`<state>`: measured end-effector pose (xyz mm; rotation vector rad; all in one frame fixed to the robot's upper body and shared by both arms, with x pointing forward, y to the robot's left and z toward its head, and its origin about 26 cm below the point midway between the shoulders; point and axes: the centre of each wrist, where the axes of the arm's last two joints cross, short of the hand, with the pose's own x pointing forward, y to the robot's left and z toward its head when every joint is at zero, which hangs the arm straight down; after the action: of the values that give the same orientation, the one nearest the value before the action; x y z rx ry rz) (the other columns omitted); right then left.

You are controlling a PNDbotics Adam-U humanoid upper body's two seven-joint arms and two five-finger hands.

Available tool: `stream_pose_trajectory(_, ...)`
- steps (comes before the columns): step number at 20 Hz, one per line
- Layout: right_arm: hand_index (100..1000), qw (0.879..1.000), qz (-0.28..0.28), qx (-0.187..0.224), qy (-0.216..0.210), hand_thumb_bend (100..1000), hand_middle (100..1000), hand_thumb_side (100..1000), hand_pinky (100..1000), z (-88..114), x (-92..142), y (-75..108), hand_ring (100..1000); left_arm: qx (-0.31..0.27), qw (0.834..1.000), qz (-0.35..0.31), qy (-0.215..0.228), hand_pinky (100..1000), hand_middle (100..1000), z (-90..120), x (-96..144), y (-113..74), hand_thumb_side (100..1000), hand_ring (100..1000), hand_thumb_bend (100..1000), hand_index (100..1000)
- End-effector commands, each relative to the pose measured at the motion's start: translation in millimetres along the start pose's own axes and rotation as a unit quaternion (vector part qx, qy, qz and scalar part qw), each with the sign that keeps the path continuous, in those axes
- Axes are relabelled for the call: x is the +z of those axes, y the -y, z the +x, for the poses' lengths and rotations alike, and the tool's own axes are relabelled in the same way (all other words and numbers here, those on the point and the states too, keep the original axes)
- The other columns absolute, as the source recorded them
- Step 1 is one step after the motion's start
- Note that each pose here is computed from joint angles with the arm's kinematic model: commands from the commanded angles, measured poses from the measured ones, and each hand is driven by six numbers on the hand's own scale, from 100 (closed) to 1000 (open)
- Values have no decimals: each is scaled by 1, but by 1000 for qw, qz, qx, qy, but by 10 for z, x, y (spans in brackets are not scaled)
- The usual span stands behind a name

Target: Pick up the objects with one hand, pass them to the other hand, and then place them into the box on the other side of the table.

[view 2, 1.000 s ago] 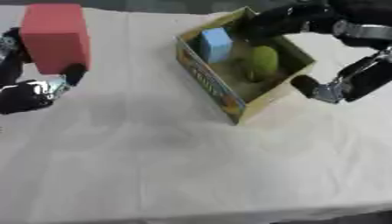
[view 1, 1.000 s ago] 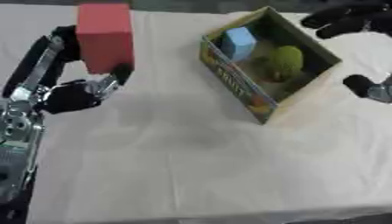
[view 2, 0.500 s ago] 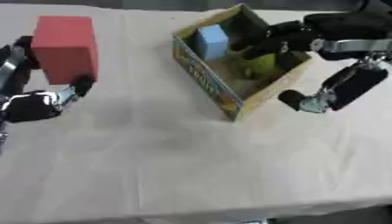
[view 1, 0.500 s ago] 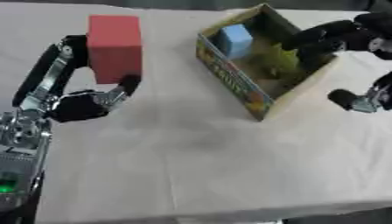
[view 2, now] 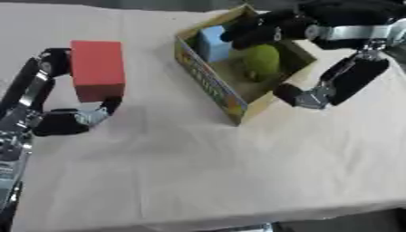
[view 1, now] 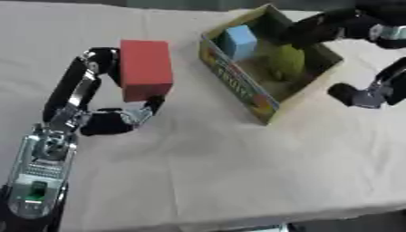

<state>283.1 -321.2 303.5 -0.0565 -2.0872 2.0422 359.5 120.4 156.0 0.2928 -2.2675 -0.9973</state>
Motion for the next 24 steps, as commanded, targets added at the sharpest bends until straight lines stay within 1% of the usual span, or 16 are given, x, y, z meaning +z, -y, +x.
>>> stream_pose_trajectory(1,967,999,9,28,15,100,1000,341,814,29,-117,127,1000,-15,1000,19,5,458,470,-2,-13,19,325,393,100,518)
stream_pose_trajectory(3,950,998,6,52,37,100,1000,372,761,31,-214,194,1000,-18,1000,26,0,458,470,-26,12,30,328,393,100,518)
stream_pose_trajectory(6,955,995,10,72,69,100,890,364,737,33,-340,260,1000,-22,999,31,-2,459,470,-41,32,35,330,394,100,517)
stream_pose_trajectory(7,964,994,14,74,77,100,851,296,751,33,-379,272,1000,-23,999,33,-1,459,470,-43,35,37,331,394,100,518)
stream_pose_trajectory(8,978,994,21,73,83,100,845,351,782,32,-417,277,1000,-23,999,35,0,460,470,-45,37,39,328,395,100,517)
stream_pose_trajectory(9,989,993,30,70,87,100,848,350,807,30,-457,277,1000,-24,999,37,1,460,470,-48,40,43,328,395,100,517)
stream_pose_trajectory(10,1000,993,42,65,89,100,852,356,865,26,-497,270,1000,-26,999,38,2,461,470,-51,42,50,327,396,100,517)
stream_pose_trajectory(11,1000,993,55,60,87,100,849,365,884,23,-535,261,1000,-28,999,38,3,461,470,-54,44,59,326,396,100,517)
stream_pose_trajectory(13,1000,993,68,50,81,100,857,375,893,20,-600,256,1000,-31,999,39,4,461,470,-64,51,85,326,397,100,517)
stream_pose_trajectory(16,1000,994,73,41,70,100,866,440,903,19,-672,257,1000,-35,999,39,5,463,471,-73,54,131,326,398,100,518)
stream_pose_trajectory(17,1000,994,74,40,69,113,865,481,908,19,-692,254,1000,-36,999,38,5,463,471,-76,53,145,324,398,100,518)
stream_pose_trajectory(18,996,994,77,40,68,177,858,502,912,19,-713,251,1000,-37,999,37,5,463,471,-78,52,158,325,399,100,518)
stream_pose_trajectory(19,994,993,79,43,70,270,842,524,917,20,-737,246,1000,-38,999,36,5,463,471,-80,51,173,327,398,100,518)
stream_pose_trajectory(21,990,992,83,51,75,393,749,554,922,18,-788,231,1000,-37,999,33,6,463,471,-81,46,205,332,398,100,518)
stream_pose_trajectory(22,990,992,84,54,76,420,720,572,923,10,-809,222,1000,-37,999,32,7,463,471,-78,42,221,326,399,100,518)
stream_pose_trajectory(24,995,992,85,57,74,424,645,607,913,-26,-834,205,1000,-38,999,28,9,464,472,-75,36,248,314,399,100,518)
